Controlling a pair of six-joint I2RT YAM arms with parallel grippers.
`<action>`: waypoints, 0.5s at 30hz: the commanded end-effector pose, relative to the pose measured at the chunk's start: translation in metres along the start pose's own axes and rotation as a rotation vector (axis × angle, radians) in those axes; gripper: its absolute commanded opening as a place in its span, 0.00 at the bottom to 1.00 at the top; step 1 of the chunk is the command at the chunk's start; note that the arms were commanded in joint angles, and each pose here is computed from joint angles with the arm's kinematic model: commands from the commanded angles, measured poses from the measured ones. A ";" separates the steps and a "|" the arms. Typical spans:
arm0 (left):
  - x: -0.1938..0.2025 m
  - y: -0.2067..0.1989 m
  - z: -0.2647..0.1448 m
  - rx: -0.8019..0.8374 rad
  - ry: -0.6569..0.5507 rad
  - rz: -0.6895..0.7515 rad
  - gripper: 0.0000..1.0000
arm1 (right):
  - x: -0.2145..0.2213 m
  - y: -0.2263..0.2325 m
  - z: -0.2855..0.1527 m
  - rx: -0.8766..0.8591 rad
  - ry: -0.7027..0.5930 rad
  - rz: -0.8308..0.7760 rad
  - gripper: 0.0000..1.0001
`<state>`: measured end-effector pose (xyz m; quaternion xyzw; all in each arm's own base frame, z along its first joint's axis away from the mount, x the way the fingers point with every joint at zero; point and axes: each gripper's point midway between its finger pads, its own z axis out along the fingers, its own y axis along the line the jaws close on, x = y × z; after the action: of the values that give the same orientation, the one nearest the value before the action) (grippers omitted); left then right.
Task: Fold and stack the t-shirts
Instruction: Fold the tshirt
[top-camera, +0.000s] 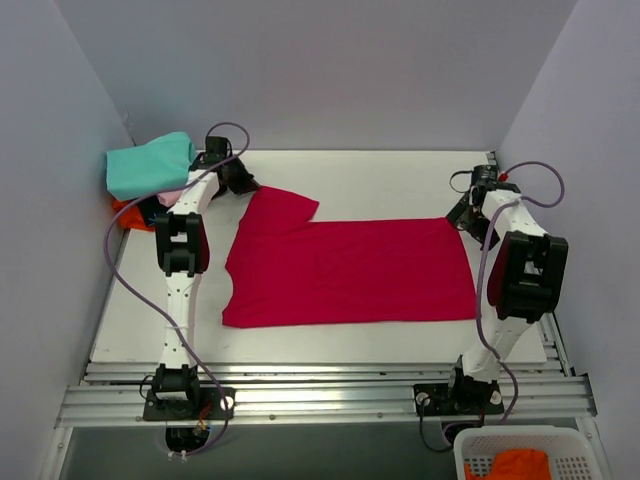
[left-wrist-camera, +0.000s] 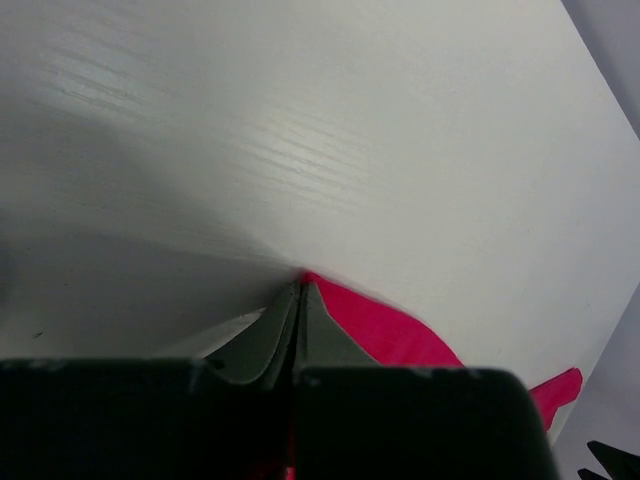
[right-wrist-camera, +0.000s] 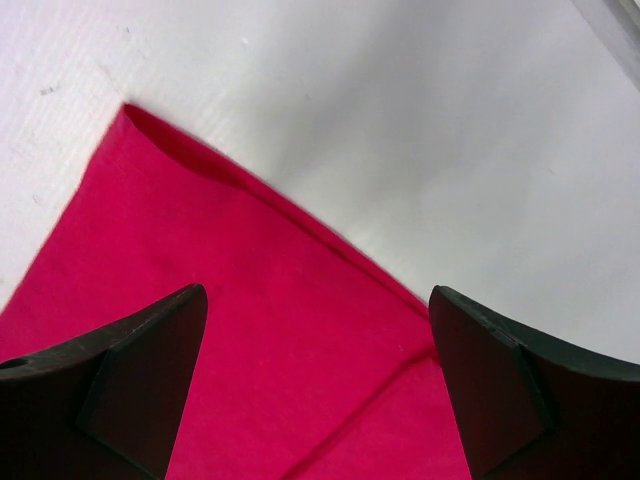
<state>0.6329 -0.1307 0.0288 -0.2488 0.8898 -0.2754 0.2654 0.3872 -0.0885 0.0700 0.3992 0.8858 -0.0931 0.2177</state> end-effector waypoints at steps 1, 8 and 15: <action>-0.016 -0.020 -0.018 0.055 -0.030 0.007 0.02 | -0.021 0.014 0.016 -0.013 -0.053 0.020 0.89; -0.011 -0.028 -0.034 0.070 -0.015 0.017 0.02 | -0.032 0.041 0.052 -0.057 -0.052 0.025 0.88; -0.006 -0.032 -0.053 0.062 -0.011 0.038 0.02 | -0.030 0.062 0.081 -0.081 -0.021 0.021 0.86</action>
<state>0.6117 -0.1329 0.0320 -0.2497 0.8948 -0.2818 0.2401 0.4650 -0.0949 0.0134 0.3952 0.8845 -0.0706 0.2376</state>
